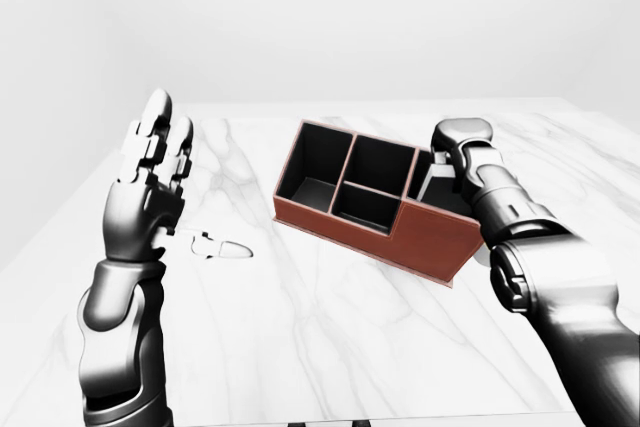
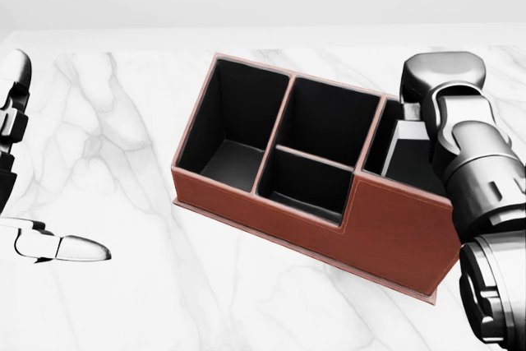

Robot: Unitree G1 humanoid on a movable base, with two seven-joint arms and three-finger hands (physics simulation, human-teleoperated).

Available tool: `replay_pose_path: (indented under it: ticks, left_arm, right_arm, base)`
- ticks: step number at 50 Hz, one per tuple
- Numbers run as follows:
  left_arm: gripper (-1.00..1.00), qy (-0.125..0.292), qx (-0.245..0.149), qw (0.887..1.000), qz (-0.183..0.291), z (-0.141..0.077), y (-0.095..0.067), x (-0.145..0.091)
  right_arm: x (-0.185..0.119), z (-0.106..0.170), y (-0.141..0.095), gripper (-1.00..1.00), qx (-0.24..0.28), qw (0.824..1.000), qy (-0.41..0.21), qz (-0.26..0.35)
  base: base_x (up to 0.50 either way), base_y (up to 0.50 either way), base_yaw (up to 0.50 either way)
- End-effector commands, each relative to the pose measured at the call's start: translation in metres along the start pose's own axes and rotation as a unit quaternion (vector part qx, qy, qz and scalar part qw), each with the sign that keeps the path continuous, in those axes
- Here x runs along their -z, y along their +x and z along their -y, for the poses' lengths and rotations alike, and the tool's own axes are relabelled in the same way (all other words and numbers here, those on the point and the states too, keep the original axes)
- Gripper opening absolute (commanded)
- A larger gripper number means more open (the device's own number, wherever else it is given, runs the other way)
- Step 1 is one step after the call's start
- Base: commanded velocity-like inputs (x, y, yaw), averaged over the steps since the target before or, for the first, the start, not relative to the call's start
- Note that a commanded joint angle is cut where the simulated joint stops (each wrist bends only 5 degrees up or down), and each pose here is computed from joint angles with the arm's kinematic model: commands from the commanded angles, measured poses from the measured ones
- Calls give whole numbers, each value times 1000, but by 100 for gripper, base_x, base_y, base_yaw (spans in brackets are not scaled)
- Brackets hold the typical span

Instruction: Pick up the book and place it in the right compartment of the caddy.

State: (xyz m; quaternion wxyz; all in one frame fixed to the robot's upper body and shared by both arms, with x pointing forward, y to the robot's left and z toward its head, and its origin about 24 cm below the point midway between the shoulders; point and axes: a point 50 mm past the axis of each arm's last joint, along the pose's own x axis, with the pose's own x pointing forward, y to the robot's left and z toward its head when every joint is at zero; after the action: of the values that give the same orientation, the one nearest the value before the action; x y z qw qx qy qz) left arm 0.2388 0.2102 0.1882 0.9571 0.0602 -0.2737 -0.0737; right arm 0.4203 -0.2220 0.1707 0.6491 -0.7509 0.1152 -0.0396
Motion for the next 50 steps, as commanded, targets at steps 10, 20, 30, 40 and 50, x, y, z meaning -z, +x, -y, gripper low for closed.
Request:
replay_pose_path:
  ticks: [10, 20, 30, 40, 50]
  left_arm:
    - [100, -2, -3, 1000, -13, -2, -3, 5]
    - [100, -2, -3, 1000, -11, -2, -3, 4]
    - [100, -1, -2, 1000, -8, -1, -2, 3]
    - [100, 0, -2, 1000, -9, -1, -2, 3]
    - [100, 0, -3, 1000, -6, -1, -1, 2]
  right_arm:
    - [-3, 0, 0, -100, 11, 1000, -23, 5]
    - [-3, 0, 0, -99, 15, 1000, -26, 5]
    - [-4, 1, 0, 100, 17, 999, -29, 6]
    - [-2, 6, 0, 100, 21, 1000, -21, 3]
    - [-2, 16, 1, 100, 31, 999, -18, 4]
  base:
    - [0, 0, 0]
    - [0, 0, 0]
    - [0, 0, 0]
    - [0, 0, 0]
    - [0, 0, 0]
